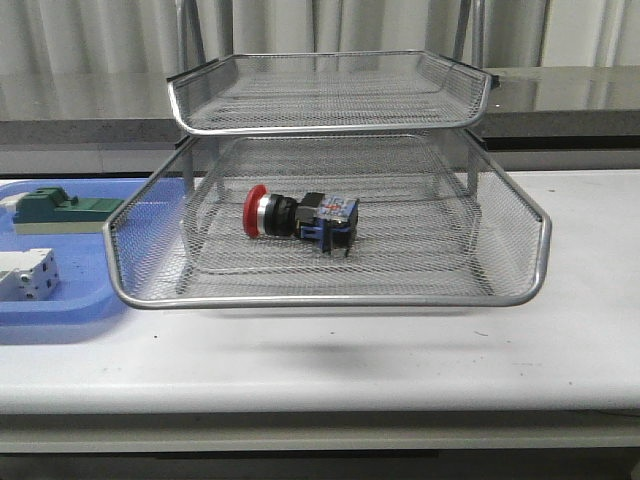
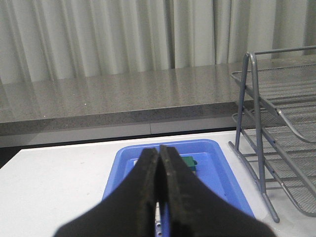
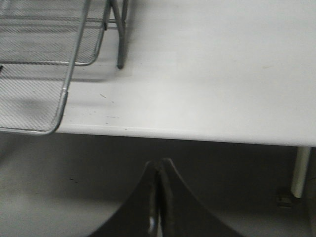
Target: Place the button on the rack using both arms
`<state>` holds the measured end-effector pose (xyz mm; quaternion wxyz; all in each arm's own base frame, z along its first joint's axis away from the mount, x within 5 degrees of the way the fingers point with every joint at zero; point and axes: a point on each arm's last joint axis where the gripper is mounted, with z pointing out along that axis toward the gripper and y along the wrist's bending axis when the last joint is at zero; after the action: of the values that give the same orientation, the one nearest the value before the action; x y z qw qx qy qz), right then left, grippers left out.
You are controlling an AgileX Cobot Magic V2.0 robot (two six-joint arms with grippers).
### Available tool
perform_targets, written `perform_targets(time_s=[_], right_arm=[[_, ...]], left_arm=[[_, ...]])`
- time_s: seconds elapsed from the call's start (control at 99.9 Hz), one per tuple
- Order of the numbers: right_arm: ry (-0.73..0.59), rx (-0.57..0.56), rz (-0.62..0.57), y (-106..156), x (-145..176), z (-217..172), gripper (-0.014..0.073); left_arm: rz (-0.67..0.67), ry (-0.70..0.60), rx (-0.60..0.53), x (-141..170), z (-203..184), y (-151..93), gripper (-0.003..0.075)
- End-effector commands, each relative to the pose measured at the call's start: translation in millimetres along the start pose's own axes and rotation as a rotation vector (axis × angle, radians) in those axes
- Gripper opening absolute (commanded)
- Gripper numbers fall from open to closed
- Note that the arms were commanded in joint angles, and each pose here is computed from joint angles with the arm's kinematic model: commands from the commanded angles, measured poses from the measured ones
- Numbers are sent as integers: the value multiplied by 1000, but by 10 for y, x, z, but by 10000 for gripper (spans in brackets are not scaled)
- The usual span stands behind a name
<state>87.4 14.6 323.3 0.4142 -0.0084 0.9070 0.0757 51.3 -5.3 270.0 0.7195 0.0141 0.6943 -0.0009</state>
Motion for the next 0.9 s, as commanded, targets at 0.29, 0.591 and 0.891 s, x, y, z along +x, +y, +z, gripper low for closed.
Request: perform_targets(time_s=[0.29,0.591,0.891], right_arm=[[162,-205,65,182,-253,518,-69],[301,-352,-31,406,-241,895,-69],[316,-465,-242,788,-150,1068,-69]], left_arm=[[-24,-83,-33,-137,-7,31,-20],[-24,-83,-33,-137,-7,31,-20],[-24,-83,-33,-137,-7,31,-20]])
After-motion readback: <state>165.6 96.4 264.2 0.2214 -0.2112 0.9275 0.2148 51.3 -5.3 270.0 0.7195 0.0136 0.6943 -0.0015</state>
